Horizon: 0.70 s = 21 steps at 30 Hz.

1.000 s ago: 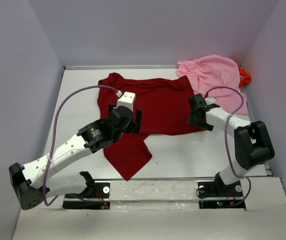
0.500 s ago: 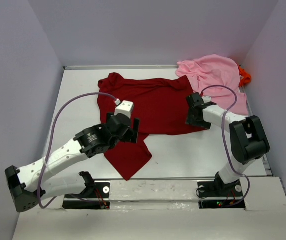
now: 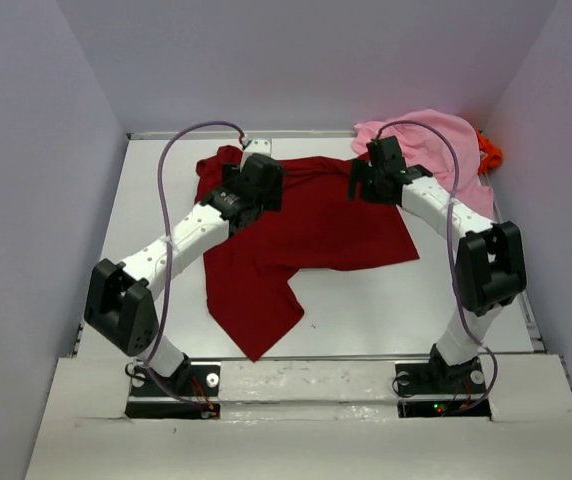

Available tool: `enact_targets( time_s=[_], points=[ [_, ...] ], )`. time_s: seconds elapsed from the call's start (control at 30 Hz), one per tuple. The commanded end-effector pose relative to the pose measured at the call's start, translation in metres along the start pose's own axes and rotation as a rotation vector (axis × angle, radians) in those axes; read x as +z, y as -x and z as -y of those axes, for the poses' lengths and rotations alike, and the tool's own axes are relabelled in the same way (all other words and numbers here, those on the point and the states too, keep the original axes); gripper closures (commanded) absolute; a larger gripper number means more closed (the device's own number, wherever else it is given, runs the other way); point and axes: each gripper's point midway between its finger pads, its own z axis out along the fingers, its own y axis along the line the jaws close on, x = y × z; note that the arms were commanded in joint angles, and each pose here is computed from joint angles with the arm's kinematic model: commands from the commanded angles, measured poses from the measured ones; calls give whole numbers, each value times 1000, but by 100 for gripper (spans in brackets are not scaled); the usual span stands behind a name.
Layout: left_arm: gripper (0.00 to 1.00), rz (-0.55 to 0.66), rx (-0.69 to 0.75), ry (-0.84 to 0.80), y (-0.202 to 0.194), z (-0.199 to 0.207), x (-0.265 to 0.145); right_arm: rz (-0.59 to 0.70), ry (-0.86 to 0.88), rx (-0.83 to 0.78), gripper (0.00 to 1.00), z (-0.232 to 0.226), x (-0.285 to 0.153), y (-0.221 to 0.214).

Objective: Fold and stack the t-shirts
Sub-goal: Flatten the tshirt out

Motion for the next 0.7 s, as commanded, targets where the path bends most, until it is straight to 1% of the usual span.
enact_targets(
  time_s=[0.0, 0.07, 0.1, 0.17, 0.2, 0.27, 0.3, 0.33, 0.37, 0.4, 0.43, 0.5, 0.57, 0.67],
  points=[
    [11, 121, -65, 54, 64, -18, 41, 44, 77, -58, 19, -30, 19, 35],
    [11, 99, -81, 25, 72, -16, 60, 33, 89, -61, 19, -38, 32, 40],
    [11, 87, -83, 41, 76, -18, 80, 22, 98, -56, 19, -45, 48, 43],
    [11, 46, -56, 60, 71, -19, 101, 11, 109, -46, 19, -52, 63, 46],
    [11, -10, -47, 59, 66, -19, 120, 5, 124, -43, 19, -59, 77, 49],
    [11, -22, -45, 26, 72, -12, 133, -7, 128, -42, 19, -64, 90, 51],
    [11, -41, -38, 20, 69, -11, 140, -14, 128, -53, 19, -65, 96, 52],
    [11, -99, -16, 25, 51, -13, 156, -9, 121, -57, 19, -69, 109, 58],
    [11, -100, -20, -1, 58, -8, 161, -39, 101, -60, 19, -62, 115, 55],
    [11, -156, -5, 5, 39, -8, 178, -51, 101, -64, 19, -63, 120, 54],
    [11, -193, 2, 11, 32, -10, 180, -62, 97, -60, 19, -59, 126, 54],
    [11, -229, 11, 17, 20, -14, 189, -81, 77, -49, 19, -52, 133, 51],
    [11, -263, 23, 25, 6, -15, 189, -90, 74, -52, 19, -50, 130, 48],
    [11, -295, 19, 27, -2, -17, 181, -84, 80, -55, 19, -50, 119, 50]
  ],
)
